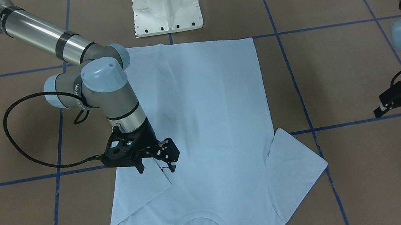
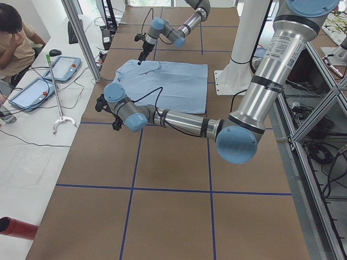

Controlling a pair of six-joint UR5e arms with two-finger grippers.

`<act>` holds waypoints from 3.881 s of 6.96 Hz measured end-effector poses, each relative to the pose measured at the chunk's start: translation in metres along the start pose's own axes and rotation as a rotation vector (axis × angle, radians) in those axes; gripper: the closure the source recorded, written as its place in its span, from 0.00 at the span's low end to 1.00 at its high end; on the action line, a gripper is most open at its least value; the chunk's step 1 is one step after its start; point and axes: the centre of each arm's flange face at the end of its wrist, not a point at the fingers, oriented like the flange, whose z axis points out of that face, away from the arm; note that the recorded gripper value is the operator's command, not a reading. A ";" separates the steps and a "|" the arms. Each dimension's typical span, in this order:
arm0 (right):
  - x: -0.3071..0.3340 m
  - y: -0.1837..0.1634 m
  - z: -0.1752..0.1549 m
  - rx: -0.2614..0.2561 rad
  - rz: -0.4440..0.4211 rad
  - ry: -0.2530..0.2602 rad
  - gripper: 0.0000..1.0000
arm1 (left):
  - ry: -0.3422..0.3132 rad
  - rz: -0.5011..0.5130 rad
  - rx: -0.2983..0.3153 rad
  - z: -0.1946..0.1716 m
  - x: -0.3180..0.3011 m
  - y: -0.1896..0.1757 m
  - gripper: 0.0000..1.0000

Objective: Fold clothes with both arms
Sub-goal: 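Reach the left gripper to the other sleeve while the right gripper releases, then fold the sleeve nearest the left gripper inward across the shirt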

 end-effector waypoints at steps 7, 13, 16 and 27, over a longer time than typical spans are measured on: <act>0.101 0.003 -0.047 -0.039 -0.034 -0.065 0.00 | -0.108 -0.147 0.047 0.142 0.056 -0.029 0.41; 0.115 0.004 -0.029 -0.049 -0.042 -0.040 0.00 | -0.138 -0.151 0.051 0.178 0.067 -0.021 1.00; 0.116 0.003 -0.029 -0.056 -0.048 -0.046 0.00 | -0.087 -0.185 0.085 0.167 0.115 -0.049 1.00; 0.083 0.048 -0.075 -0.155 0.112 -0.081 0.00 | 0.182 -0.285 0.114 0.154 0.336 0.005 0.20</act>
